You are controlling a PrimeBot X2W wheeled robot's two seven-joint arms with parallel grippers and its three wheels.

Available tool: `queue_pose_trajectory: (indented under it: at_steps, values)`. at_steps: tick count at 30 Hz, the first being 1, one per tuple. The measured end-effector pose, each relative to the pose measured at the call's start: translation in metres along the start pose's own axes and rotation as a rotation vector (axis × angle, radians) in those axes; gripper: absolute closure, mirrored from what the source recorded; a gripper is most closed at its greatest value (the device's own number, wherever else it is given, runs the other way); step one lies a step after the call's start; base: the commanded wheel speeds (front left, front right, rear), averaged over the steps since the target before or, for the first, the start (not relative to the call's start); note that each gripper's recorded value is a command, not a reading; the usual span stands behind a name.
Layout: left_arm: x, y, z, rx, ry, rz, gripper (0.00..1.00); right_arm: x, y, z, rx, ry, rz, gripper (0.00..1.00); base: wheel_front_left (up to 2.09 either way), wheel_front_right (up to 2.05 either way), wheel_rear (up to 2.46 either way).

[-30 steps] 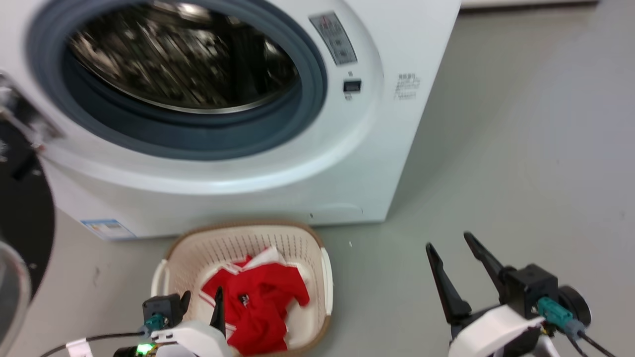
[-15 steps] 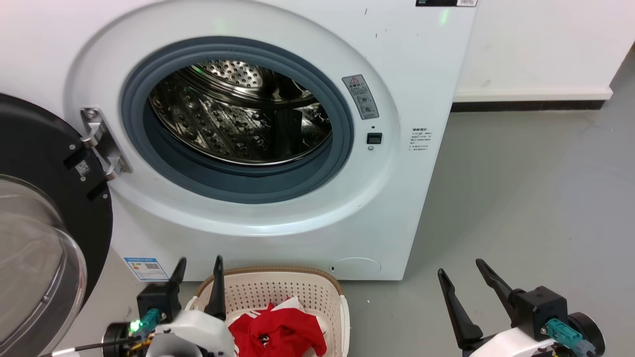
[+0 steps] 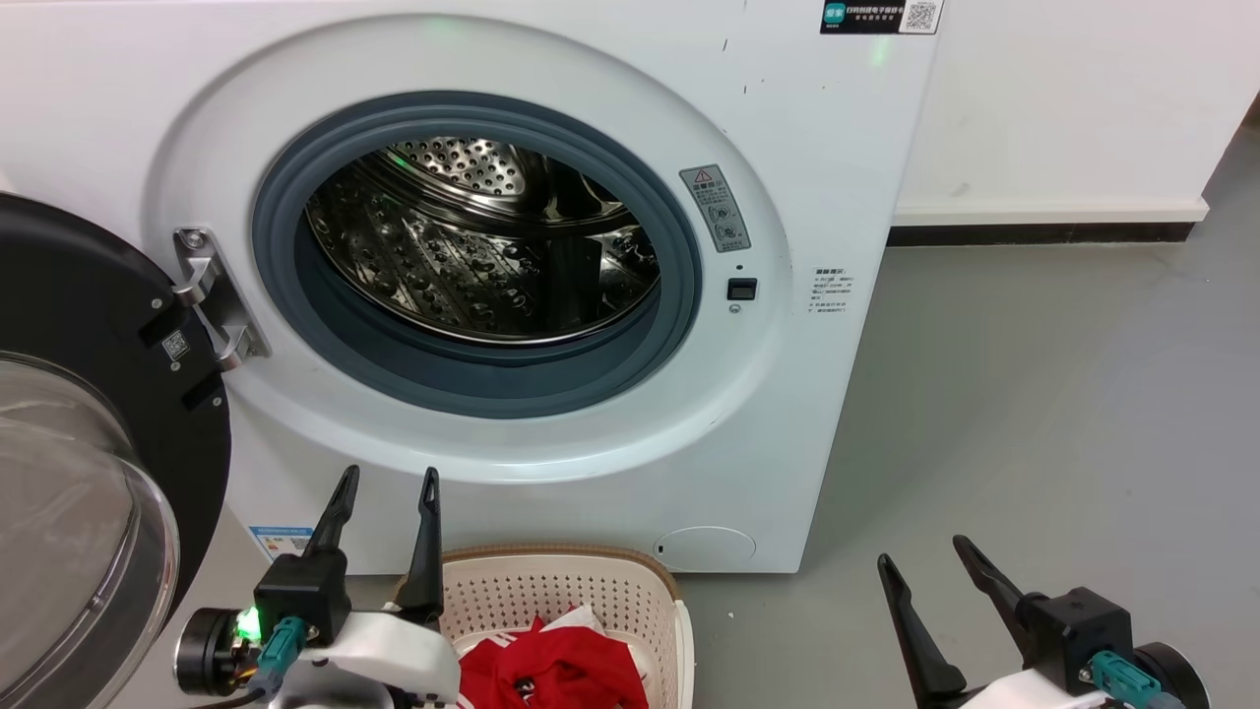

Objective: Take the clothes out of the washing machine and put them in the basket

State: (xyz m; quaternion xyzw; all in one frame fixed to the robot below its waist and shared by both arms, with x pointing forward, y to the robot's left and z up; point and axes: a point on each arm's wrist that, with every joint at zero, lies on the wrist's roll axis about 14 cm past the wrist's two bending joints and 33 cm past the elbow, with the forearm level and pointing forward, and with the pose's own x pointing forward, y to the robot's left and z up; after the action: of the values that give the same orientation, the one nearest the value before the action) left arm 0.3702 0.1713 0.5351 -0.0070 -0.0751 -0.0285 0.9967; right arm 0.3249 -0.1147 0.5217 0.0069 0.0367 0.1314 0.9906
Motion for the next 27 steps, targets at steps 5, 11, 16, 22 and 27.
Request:
queue_pose_trajectory:
  at_steps: [5, 11, 16, 22, 27]
  values:
    - [-0.017, 0.01, -0.002, 0.021, 0.044, 0.035, 0.0, -0.001, 0.0, -0.001, 0.001, 0.004, 0.0, 0.0, 0.0, 0.0, 0.0]
    - [-0.023, 0.013, -0.002, 0.012, 0.062, 0.05, 0.0, 0.003, 0.002, -0.003, 0.001, 0.01, 0.009, 0.0, 0.0, 0.0, 0.0]
    - [-0.021, 0.011, -0.002, 0.004, 0.067, 0.045, 0.0, 0.004, 0.002, -0.003, 0.003, 0.013, 0.012, 0.0, 0.0, 0.0, 0.0]
    - [-0.019, 0.008, -0.004, 0.002, 0.076, 0.034, 0.0, 0.003, 0.001, -0.005, 0.005, 0.017, 0.007, 0.0, 0.0, 0.0, 0.0]
    - [-0.019, 0.008, -0.005, 0.002, 0.08, 0.032, 0.0, 0.003, 0.0, -0.006, 0.006, 0.017, 0.004, 0.0, 0.0, 0.0, 0.0]
